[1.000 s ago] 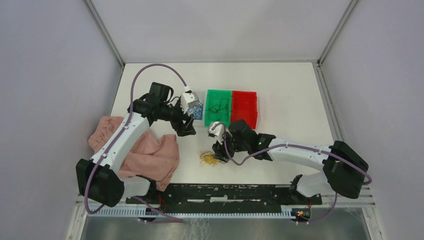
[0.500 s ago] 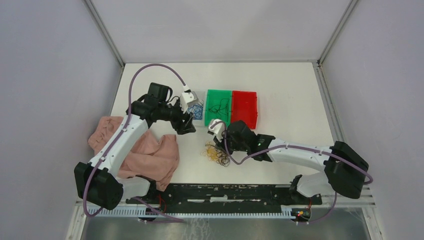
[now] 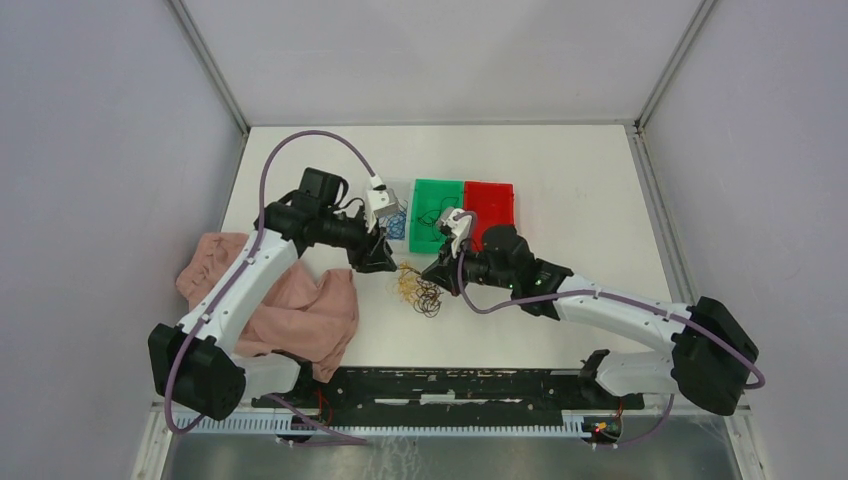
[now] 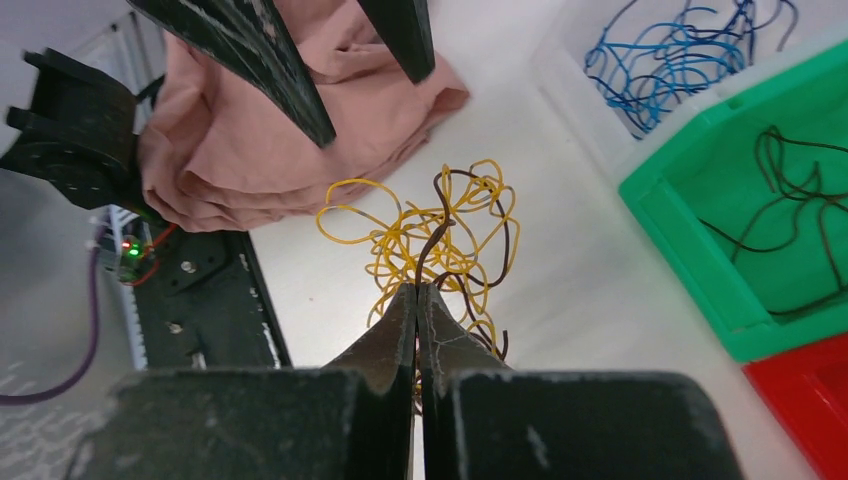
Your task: Untangle the cables
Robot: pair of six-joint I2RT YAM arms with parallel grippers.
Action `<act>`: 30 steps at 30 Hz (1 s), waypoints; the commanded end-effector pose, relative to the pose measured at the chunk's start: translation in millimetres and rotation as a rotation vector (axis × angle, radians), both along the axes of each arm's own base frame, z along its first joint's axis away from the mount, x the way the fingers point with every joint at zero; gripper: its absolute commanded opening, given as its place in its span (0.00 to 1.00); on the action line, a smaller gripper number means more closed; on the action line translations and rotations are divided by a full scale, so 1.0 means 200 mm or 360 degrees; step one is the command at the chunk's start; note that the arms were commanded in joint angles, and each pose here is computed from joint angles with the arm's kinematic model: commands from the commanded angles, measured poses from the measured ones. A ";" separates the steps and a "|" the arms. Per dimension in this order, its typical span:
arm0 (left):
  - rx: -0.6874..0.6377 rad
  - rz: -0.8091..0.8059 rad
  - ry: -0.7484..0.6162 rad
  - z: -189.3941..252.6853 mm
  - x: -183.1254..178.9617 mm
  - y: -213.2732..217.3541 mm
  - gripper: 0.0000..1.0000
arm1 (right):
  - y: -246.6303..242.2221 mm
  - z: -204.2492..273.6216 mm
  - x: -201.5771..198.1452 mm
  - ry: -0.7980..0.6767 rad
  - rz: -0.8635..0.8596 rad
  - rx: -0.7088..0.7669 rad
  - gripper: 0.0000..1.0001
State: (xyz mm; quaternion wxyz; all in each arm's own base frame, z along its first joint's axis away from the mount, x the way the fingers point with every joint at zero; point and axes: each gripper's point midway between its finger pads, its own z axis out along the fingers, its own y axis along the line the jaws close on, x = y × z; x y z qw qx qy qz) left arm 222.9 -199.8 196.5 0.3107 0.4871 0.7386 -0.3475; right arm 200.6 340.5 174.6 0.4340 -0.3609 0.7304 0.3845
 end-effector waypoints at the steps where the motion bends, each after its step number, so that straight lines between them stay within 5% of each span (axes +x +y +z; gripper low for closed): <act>1: -0.0155 -0.0221 0.0005 0.10 -0.13 -0.09 0.51 | 0.15 0.19 -0.04 0.0100 0.0124 0.0280 0.00; 10: -0.0065 -0.0313 -0.0027 0.03 -0.19 -0.08 0.36 | 0.20 0.27 -0.06 0.0143 0.0202 0.0394 0.00; 27: -0.0019 -0.0392 0.0042 -0.05 -0.28 -0.04 0.24 | 0.09 0.37 -0.07 0.0113 0.0152 0.0542 0.00; 30: 0.0004 -0.0392 0.0012 -0.06 -0.27 -0.03 0.04 | 0.05 0.37 -0.04 0.0119 0.0114 0.0545 0.00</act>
